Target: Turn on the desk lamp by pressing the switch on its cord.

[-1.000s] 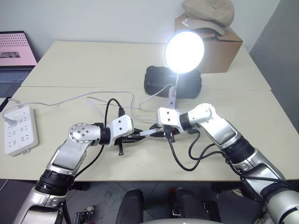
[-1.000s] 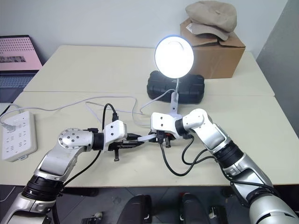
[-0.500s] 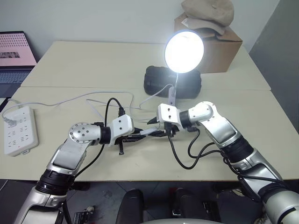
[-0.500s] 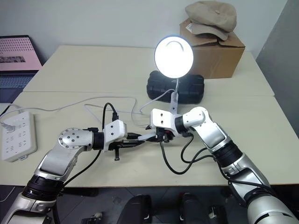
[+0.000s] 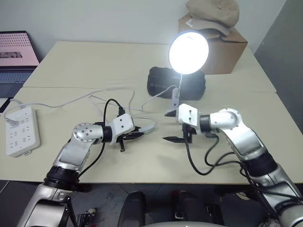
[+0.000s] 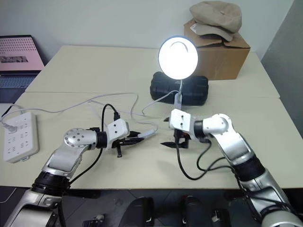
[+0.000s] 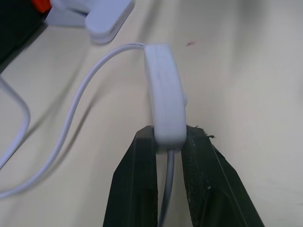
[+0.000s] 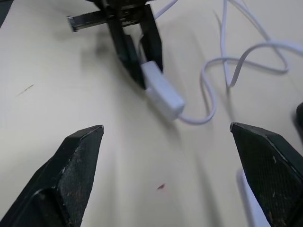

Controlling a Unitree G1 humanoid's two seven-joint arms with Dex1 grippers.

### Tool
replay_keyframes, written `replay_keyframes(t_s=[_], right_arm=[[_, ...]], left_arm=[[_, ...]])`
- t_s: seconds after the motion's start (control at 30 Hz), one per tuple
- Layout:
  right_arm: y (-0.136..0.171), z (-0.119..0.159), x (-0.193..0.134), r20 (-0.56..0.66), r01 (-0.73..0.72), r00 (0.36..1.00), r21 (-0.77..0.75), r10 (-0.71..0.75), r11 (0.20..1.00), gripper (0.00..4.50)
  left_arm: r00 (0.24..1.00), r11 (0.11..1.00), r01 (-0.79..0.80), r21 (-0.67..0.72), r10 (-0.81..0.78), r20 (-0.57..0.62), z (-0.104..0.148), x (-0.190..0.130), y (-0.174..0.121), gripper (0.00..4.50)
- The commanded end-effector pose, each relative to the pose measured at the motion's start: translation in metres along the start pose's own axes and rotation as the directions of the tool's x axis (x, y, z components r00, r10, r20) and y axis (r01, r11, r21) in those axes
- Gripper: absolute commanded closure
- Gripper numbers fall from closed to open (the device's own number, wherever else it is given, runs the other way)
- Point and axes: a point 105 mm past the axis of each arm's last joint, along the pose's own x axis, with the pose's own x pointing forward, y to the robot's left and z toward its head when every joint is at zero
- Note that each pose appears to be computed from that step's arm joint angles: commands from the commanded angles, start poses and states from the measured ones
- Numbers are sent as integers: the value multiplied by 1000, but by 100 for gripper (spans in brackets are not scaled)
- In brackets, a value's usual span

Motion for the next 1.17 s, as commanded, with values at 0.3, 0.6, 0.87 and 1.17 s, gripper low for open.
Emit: replay_keyframes(t_s=[0.3,0.6,0.87,1.17], right_arm=[[6,8,-22,10,119,993,70,-120,990,0],[-1,1,-29,-6,139,990,76,-139,987,0],[-14,15,-53,114,202,972,50,-206,978,0],[7,15,-86,108,59,992,64,-65,996,0]], left_arm=[[999,999,-4,39,3,39,8,5,8,315],[996,999,-26,-30,29,85,18,-32,-9,170],[987,954,-140,-266,155,38,15,-90,-36,170],[968,932,-239,-274,249,4,20,-127,-35,170]])
